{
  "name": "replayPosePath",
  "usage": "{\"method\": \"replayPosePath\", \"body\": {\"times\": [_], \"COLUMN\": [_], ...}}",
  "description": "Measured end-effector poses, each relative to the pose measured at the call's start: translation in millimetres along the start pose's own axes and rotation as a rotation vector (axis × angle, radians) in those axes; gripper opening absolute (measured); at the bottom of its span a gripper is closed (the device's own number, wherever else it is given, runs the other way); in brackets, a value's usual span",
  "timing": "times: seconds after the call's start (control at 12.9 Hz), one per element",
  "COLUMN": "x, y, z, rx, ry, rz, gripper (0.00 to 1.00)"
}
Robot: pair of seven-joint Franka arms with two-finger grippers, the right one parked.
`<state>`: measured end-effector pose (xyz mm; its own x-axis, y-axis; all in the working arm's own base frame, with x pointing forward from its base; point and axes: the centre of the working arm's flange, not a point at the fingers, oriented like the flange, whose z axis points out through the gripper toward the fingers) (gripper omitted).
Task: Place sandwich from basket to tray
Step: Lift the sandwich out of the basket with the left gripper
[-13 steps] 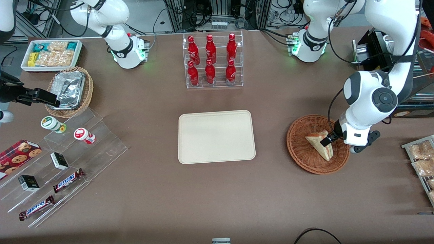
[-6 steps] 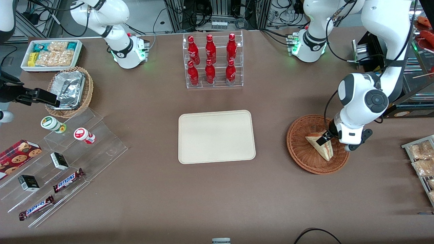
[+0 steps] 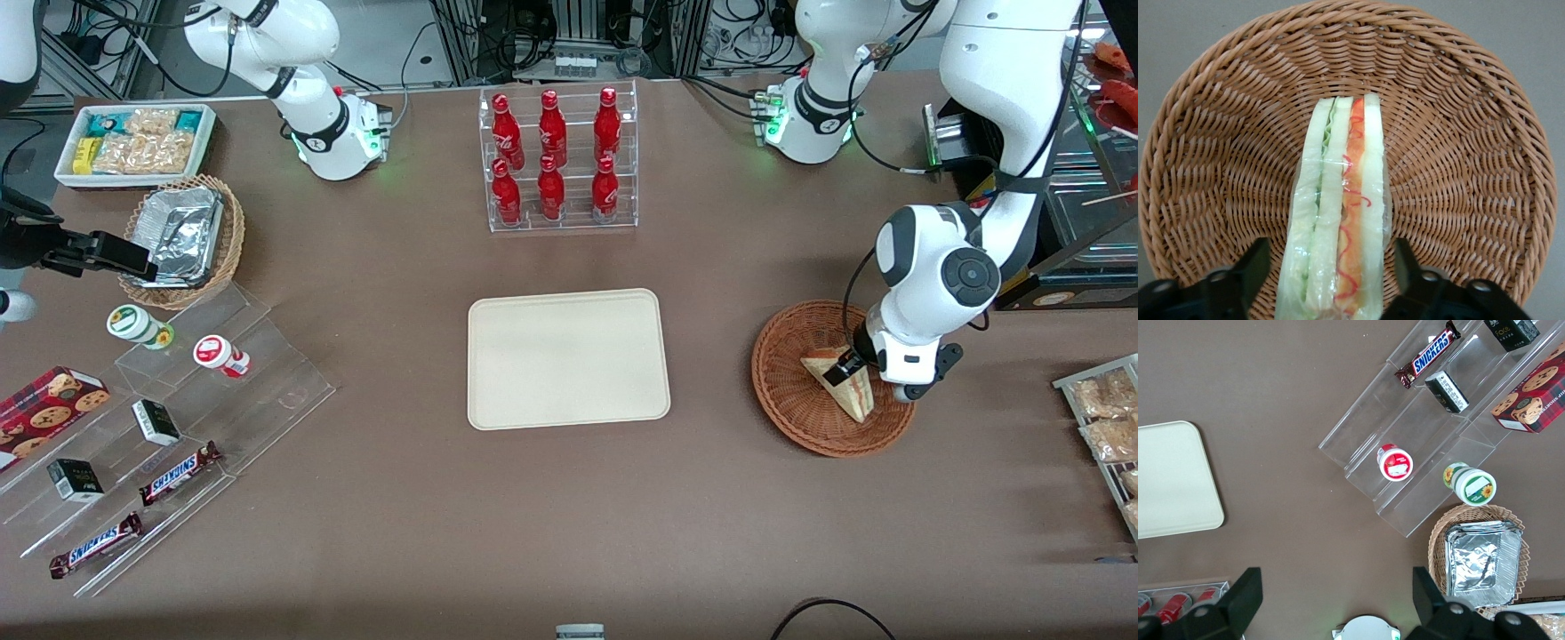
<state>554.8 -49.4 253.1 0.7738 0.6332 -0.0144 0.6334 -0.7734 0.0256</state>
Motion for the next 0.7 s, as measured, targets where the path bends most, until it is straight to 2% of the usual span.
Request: {"method": "replayPosePath", "body": {"times": [0.23,0.47,0.62,0.7], "x": [0,-2,-12,-22], "y": [1,15,39,54], "z": [-5,-39,-72,-84], "rx": [0.004,0.028,0.054,0.064], "ry": [-0.003,-0.026,-0.064,-0.083], "rz": [-0.005,0.051,0.151,0.222], "gripper": [0.43,0.3,0.19,0.17]}}
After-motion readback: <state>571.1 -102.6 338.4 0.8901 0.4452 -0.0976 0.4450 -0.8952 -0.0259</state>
